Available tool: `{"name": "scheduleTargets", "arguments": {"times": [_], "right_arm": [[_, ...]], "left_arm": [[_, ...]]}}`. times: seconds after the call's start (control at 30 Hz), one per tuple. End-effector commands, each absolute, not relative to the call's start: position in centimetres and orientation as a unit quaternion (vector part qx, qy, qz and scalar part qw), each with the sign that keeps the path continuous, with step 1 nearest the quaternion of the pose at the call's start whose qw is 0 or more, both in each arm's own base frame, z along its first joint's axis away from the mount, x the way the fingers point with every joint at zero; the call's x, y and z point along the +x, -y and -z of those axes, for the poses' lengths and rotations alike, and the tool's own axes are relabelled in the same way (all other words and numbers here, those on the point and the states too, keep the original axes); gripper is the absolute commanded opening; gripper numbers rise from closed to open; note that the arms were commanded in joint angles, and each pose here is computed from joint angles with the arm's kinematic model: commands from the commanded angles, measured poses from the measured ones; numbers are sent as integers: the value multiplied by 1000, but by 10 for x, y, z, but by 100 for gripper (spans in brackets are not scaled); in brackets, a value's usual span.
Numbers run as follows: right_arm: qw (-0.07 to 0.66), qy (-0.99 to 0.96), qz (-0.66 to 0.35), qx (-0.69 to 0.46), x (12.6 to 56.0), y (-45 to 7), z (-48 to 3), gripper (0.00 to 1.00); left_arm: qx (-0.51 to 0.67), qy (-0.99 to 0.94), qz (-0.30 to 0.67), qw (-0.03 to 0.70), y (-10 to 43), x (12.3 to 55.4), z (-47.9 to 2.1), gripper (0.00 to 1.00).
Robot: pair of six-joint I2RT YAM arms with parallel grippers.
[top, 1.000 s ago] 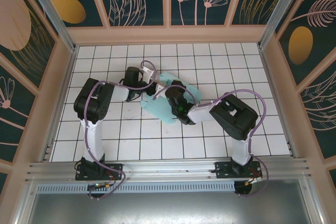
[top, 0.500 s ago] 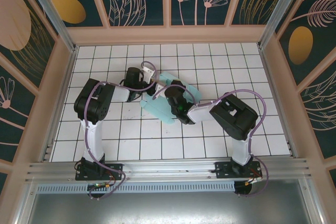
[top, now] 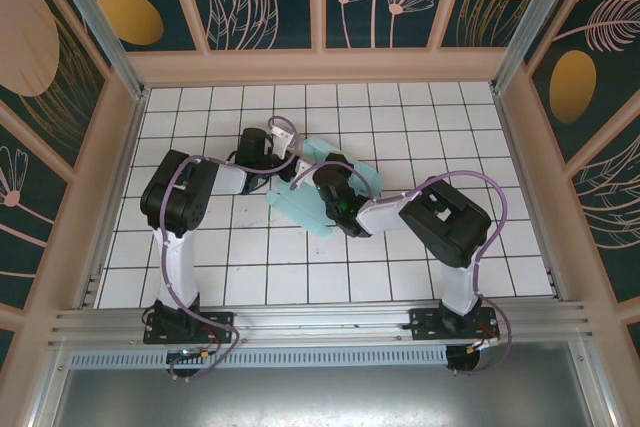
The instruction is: Fold the paper box
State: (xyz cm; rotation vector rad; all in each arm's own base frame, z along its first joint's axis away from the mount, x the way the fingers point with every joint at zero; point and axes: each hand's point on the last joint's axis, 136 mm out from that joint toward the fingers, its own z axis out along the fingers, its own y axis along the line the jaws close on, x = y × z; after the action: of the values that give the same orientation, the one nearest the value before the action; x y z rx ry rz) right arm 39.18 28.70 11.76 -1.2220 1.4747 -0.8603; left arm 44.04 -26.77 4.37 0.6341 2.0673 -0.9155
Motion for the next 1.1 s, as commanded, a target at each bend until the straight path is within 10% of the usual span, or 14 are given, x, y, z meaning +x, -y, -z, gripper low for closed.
{"name": "scheduleTargets", "arguments": {"times": [0.0,0.2,0.33,0.57,1.07], "right_arm": [[493,-610,326,-528,385,-300,-106,0],[501,-616,321,-516,386,-301,-113,4],[511,-641,278,-500,383,-308,-124,38],[528,-684,170,-474,367,-317,-147,66],[588,-732,-232,-254,349,-292,-265,69]], "left_arm": [[273,-775,387,419,282,438,-84,10],[290,-764,381,432,283,432,-87,7],[285,-770,368,436,279,435,-82,2],[271,-782,352,437,275,441,-77,6],[249,-790,329,454,265,446,-79,5]]}}
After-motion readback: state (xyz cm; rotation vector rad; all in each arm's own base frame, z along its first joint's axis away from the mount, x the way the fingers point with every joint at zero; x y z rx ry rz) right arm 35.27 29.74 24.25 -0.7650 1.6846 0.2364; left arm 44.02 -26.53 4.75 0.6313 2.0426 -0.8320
